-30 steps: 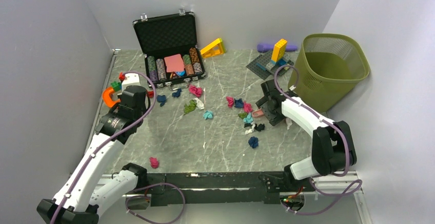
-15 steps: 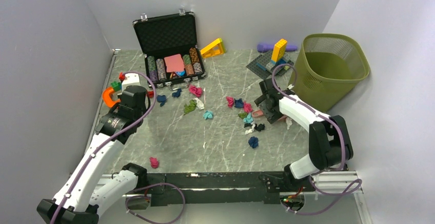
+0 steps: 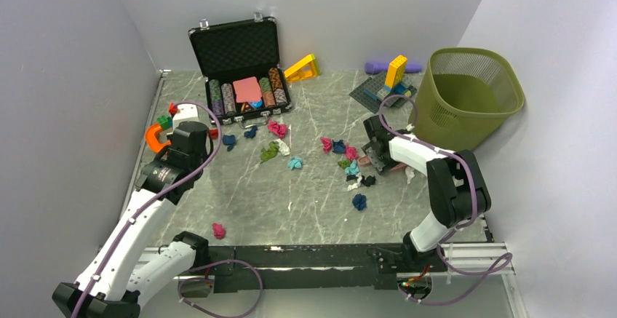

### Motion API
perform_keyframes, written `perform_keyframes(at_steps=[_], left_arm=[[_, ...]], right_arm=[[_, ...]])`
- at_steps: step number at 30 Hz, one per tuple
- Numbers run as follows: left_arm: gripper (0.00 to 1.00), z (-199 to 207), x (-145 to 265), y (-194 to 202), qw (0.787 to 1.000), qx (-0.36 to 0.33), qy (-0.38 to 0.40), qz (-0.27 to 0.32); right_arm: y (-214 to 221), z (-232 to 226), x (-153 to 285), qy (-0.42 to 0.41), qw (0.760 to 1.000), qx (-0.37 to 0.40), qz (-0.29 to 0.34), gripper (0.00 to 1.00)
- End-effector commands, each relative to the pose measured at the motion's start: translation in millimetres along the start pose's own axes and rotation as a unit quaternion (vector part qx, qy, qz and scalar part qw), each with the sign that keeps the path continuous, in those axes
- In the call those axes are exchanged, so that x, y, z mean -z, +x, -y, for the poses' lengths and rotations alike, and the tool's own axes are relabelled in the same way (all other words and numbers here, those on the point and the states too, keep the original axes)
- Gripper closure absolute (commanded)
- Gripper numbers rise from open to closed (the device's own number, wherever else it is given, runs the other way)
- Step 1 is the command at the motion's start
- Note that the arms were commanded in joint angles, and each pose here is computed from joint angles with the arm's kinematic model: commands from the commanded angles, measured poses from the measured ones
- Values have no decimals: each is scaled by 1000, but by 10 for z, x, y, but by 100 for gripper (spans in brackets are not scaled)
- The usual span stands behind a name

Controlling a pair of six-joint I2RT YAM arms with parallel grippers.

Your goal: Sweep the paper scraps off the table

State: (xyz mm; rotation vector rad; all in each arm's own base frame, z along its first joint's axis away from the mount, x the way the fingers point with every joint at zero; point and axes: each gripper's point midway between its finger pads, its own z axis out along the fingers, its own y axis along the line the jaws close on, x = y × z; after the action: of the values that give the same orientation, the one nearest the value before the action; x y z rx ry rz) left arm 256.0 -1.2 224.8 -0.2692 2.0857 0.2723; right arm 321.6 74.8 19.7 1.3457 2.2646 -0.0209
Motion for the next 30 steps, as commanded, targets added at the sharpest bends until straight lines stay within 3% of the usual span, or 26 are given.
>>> perform_keyframes(at_steps=[1, 5, 8, 11, 18, 21, 25, 30], left_arm=[[100, -13, -13, -123, 1000, 12, -7, 23], [100, -19, -19, -121, 1000, 10, -9, 22], [100, -23, -24, -123, 1000, 10, -11, 22], [100, -21, -27, -119, 1000, 9, -12, 21], [100, -2, -13, -119, 1000, 13, -4, 20], [100, 34, -10, -110, 1000, 12, 6, 18], [100, 111, -7, -127, 1000, 9, 25, 14], [100, 130, -19, -144, 1000, 2, 22, 2]], right_arm=[[-19, 2, -136, 7, 1000, -9, 16, 44], [-20, -11, -70, 8, 1000, -3, 23, 66], [-48, -29, 55, 1, 999, -3, 39, 73], [-79, -77, 203, -20, 999, 1, 47, 87], [-173, -154, 695, -67, 992, 44, 94, 89], [-215, -255, 932, -125, 983, 78, 107, 90], [-218, -464, 1214, -224, 955, 161, 112, 97], [-255, -617, 1565, -312, 911, 234, 132, 98]])
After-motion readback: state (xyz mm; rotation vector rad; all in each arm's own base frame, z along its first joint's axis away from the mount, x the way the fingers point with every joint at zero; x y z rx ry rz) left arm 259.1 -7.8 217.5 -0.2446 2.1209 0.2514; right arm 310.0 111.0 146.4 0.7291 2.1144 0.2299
